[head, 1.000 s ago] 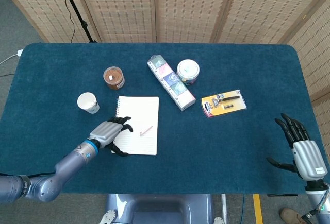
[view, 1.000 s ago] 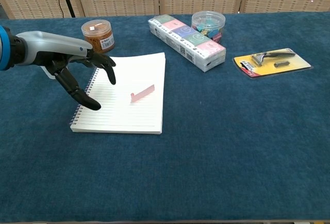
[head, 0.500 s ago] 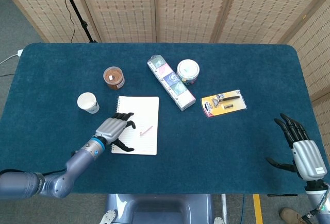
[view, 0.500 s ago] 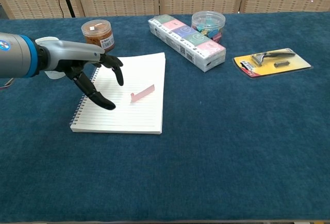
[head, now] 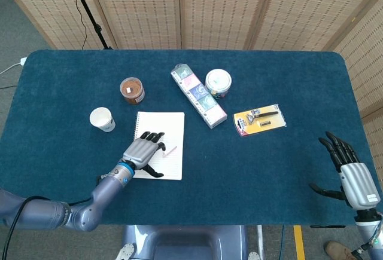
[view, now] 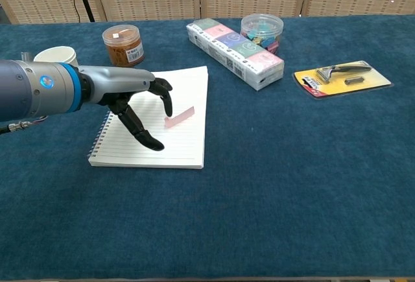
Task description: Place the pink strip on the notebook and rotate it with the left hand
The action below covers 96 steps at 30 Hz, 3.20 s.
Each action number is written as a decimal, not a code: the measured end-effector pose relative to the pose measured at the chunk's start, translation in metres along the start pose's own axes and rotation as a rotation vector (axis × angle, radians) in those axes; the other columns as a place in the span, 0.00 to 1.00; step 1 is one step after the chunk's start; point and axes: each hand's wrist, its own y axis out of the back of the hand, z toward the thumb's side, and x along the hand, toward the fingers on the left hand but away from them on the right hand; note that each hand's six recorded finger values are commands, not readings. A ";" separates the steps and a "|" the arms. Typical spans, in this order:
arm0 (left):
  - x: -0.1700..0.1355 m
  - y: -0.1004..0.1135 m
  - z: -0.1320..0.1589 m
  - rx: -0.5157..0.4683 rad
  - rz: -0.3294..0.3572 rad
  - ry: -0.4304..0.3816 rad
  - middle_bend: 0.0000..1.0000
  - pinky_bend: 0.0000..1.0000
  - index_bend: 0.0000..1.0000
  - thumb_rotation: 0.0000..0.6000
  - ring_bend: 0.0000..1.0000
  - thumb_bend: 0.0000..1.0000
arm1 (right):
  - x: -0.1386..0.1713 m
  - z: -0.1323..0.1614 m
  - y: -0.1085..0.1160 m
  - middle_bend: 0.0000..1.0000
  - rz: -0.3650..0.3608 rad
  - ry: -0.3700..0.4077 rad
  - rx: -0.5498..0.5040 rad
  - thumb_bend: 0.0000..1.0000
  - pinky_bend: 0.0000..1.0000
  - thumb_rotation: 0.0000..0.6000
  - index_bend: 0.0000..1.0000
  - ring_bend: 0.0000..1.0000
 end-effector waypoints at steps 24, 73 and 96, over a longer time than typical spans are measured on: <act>-0.009 -0.010 0.029 0.106 0.023 -0.071 0.00 0.00 0.30 0.62 0.00 0.00 | 0.002 0.000 0.003 0.00 -0.003 0.001 -0.010 0.00 0.10 1.00 0.07 0.00; -0.015 -0.017 0.015 0.217 0.057 -0.043 0.00 0.00 0.32 0.62 0.00 0.00 | 0.003 0.003 0.003 0.00 0.006 0.009 -0.020 0.00 0.10 1.00 0.08 0.00; -0.022 -0.023 0.016 0.234 0.046 -0.062 0.00 0.00 0.32 0.62 0.00 0.00 | 0.003 0.004 0.004 0.00 0.000 0.008 -0.020 0.00 0.10 1.00 0.08 0.00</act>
